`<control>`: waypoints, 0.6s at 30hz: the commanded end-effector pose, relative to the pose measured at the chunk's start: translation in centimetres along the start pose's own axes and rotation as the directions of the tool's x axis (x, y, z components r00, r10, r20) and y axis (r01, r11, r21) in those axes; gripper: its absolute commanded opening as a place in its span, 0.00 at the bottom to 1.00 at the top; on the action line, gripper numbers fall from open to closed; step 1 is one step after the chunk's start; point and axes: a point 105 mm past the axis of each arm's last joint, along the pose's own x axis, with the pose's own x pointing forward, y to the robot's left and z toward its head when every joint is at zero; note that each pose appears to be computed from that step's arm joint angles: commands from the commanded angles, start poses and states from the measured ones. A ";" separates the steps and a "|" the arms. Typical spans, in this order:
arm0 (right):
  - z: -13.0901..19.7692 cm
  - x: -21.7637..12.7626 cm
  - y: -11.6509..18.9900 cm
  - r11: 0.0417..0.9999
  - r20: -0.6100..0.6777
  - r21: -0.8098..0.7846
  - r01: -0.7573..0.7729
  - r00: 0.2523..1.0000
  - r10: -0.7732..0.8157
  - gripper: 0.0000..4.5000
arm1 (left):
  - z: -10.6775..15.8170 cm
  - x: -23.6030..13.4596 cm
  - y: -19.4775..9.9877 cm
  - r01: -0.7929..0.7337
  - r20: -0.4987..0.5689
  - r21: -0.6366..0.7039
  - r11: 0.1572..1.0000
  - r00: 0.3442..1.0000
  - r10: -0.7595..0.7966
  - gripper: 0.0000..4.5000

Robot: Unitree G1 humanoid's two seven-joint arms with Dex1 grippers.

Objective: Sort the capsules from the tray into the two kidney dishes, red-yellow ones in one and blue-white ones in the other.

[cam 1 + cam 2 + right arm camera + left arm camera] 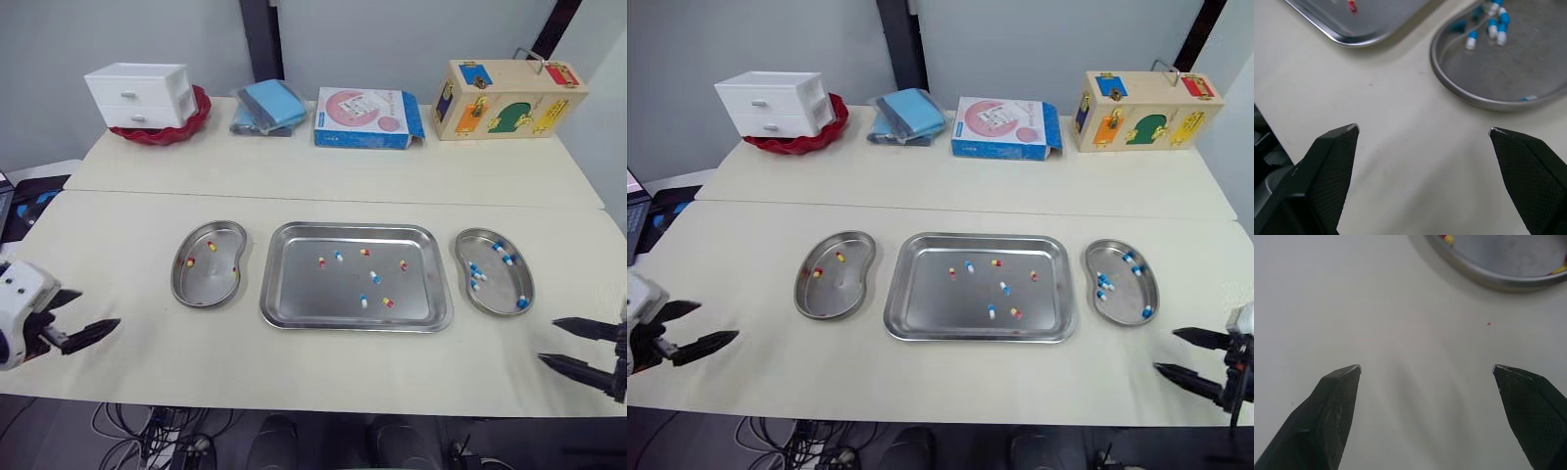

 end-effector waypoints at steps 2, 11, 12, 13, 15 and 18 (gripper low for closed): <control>2.2 1.9 4.3 0.989 0.192 -0.113 -0.091 0.975 0.112 1.00 | 4.7 2.9 -4.1 0.169 0.098 0.079 0.982 0.979 -0.176 0.99; 3.3 5.3 9.8 0.971 0.345 -0.151 -0.185 0.910 0.228 1.00 | 11.1 7.5 -9.1 0.344 0.239 0.270 0.900 0.881 -0.408 0.99; 3.3 5.5 9.9 0.971 0.361 -0.158 -0.179 0.905 0.226 1.00 | 11.7 8.0 -9.4 0.354 0.253 0.288 0.890 0.868 -0.427 0.99; 3.3 5.7 10.0 0.972 0.375 -0.164 -0.166 0.901 0.217 1.00 | 12.2 8.6 -10.1 0.376 0.256 0.313 0.872 0.851 -0.459 0.99; 3.3 6.0 9.8 0.977 0.413 -0.171 -0.126 0.891 0.187 1.00 | 12.9 10.1 -11.4 0.413 0.223 0.352 0.840 0.835 -0.504 0.99; 3.0 6.2 9.8 0.981 0.448 -0.172 -0.088 0.880 0.158 1.00 | 13.7 11.6 -12.8 0.442 0.190 0.396 0.805 0.818 -0.543 0.99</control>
